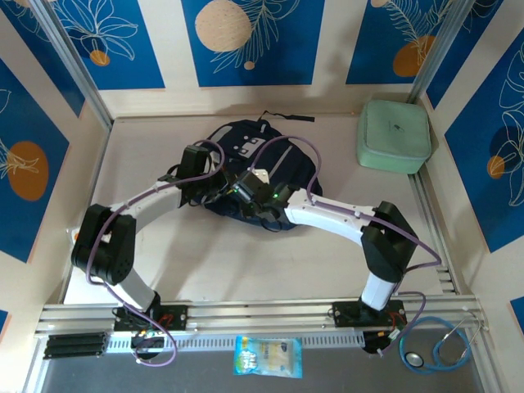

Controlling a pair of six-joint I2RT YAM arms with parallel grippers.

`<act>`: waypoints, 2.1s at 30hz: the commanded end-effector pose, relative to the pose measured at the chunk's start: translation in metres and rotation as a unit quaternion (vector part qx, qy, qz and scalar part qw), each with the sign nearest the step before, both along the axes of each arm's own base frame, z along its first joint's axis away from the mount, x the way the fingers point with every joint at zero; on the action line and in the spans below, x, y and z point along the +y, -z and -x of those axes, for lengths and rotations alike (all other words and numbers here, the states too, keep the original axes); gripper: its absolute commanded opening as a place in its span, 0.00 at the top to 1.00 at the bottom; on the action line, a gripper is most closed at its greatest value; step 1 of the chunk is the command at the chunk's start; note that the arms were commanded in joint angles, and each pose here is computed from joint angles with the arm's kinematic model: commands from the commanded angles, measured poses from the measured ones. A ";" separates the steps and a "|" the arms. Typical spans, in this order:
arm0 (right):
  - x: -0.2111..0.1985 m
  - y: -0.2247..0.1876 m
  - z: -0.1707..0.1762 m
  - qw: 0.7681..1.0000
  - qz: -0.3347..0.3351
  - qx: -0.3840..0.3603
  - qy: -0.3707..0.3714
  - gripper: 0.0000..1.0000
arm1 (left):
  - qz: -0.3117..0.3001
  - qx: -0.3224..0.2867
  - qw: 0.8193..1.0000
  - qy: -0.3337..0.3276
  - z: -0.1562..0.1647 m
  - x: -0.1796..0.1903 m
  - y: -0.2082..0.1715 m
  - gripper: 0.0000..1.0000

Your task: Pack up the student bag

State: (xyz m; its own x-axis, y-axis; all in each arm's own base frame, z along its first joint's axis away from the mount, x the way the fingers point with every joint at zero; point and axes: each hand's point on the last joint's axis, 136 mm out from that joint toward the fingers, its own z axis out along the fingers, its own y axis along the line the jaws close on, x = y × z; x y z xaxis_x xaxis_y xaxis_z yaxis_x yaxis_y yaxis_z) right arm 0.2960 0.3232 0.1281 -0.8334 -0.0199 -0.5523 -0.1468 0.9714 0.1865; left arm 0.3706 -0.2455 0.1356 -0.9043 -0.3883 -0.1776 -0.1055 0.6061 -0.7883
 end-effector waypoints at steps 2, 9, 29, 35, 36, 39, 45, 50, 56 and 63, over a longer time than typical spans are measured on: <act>-0.005 -0.004 -0.014 0.999 0.014 -0.009 0.037 0.70 | 0.054 -0.049 0.996 0.050 -0.002 -0.028 -0.037 1.00; -0.015 0.001 -0.035 0.996 0.042 -0.007 0.076 0.65 | 0.065 -0.051 0.995 0.056 -0.001 -0.031 -0.039 1.00; -0.056 0.004 -0.027 0.992 0.090 -0.024 0.086 0.84 | 0.053 -0.061 0.995 0.054 -0.013 -0.030 -0.044 1.00; -0.074 0.013 -0.013 0.995 0.077 -0.016 0.064 0.84 | 0.044 -0.070 0.995 0.051 -0.020 -0.023 -0.047 1.00; -0.076 0.015 -0.011 0.996 0.068 -0.011 0.056 0.85 | 0.042 -0.072 0.995 0.053 -0.021 -0.022 -0.048 1.00; -0.084 0.017 -0.010 0.998 0.050 -0.003 0.039 0.84 | 0.038 -0.074 0.995 0.058 -0.022 -0.023 -0.049 1.00; -0.076 0.006 -0.018 0.999 0.035 -0.016 0.002 0.81 | 0.044 -0.072 0.995 0.059 -0.023 -0.025 -0.049 1.00; -0.068 0.004 -0.023 0.998 0.055 -0.022 -0.003 0.77 | 0.047 -0.071 0.994 0.061 -0.022 -0.025 -0.049 1.00; -0.069 0.008 -0.027 0.996 0.087 -0.027 0.005 0.68 | 0.045 -0.069 0.995 0.064 -0.021 -0.025 -0.047 1.00; -0.081 0.007 -0.026 0.994 0.107 -0.033 0.020 0.84 | 0.041 -0.074 0.994 0.063 -0.022 -0.024 -0.048 1.00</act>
State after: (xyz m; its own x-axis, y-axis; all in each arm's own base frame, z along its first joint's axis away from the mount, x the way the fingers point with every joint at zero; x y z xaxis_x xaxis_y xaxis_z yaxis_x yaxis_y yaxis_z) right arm 0.3158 0.2561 0.1186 -0.8119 -0.1105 -0.5732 -0.1528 0.9879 0.0261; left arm 0.3832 -0.2585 0.1427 -0.9217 -0.3422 -0.1828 -0.0623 0.5956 -0.8009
